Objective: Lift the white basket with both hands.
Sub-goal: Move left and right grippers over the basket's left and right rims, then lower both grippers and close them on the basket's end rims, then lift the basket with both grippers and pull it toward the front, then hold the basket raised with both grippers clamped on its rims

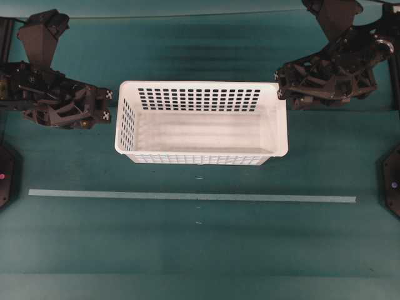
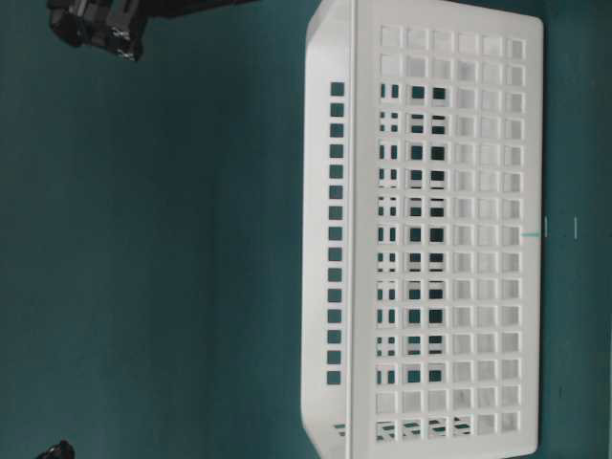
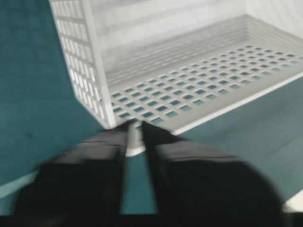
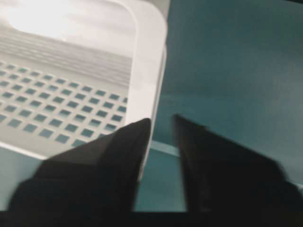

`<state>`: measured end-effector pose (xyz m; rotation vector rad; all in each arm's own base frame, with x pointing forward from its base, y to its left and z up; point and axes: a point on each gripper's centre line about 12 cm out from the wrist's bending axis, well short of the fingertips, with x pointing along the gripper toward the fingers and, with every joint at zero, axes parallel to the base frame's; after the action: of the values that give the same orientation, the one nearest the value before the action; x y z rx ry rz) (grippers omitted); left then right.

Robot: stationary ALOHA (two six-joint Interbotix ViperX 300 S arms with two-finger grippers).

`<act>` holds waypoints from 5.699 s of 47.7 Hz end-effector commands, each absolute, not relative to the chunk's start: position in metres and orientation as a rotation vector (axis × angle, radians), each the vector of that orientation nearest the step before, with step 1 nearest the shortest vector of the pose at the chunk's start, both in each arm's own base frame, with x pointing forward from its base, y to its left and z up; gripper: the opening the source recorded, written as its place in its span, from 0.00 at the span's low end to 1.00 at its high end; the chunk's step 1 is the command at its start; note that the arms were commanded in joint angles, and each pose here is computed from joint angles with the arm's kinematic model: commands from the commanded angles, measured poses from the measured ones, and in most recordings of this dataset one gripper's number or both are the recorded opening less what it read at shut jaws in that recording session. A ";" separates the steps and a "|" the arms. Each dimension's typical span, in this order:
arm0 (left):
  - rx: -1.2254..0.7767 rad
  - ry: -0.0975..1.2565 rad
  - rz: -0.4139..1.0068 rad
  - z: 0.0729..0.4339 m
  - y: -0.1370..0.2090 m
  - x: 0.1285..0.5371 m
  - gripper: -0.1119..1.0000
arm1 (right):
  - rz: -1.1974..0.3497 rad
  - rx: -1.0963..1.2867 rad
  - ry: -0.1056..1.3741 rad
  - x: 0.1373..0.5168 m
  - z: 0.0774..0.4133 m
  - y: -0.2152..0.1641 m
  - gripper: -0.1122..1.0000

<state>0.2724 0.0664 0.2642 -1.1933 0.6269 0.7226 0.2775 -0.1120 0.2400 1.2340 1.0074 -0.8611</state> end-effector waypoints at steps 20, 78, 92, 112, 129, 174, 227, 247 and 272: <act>-1.196 0.647 0.752 0.252 0.073 0.286 0.93 | -0.911 1.296 0.979 0.300 0.213 -0.112 0.95; -1.199 0.772 0.860 0.174 0.091 0.318 0.93 | -1.065 1.320 0.904 0.310 0.149 -0.102 0.95; -1.199 0.773 0.860 0.172 0.091 0.319 0.88 | -1.088 1.335 0.908 0.309 0.145 -0.103 0.90; -1.201 0.733 0.832 0.175 0.092 0.323 0.14 | -1.068 1.332 0.894 0.313 0.141 -0.101 0.25; -1.200 0.737 0.835 0.174 0.091 0.321 0.14 | -1.060 1.331 0.885 0.315 0.140 -0.101 0.25; -1.201 0.700 0.807 0.217 0.087 0.316 0.14 | -1.020 1.236 0.981 0.325 0.187 -0.100 0.25; -1.182 0.793 0.666 0.220 0.017 0.324 0.14 | -0.966 1.243 1.034 0.317 0.176 -0.024 0.25; -1.208 0.854 0.626 0.218 -0.023 0.323 0.14 | -0.910 1.247 1.004 0.323 0.175 0.002 0.25; -1.178 0.900 0.641 0.210 -0.029 0.320 0.14 | -0.922 1.249 1.015 0.324 0.168 0.027 0.25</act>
<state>0.3167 -0.0282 0.2024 -1.1902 0.9207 0.6698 0.3189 0.0187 0.1658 1.2800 1.0151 -0.9660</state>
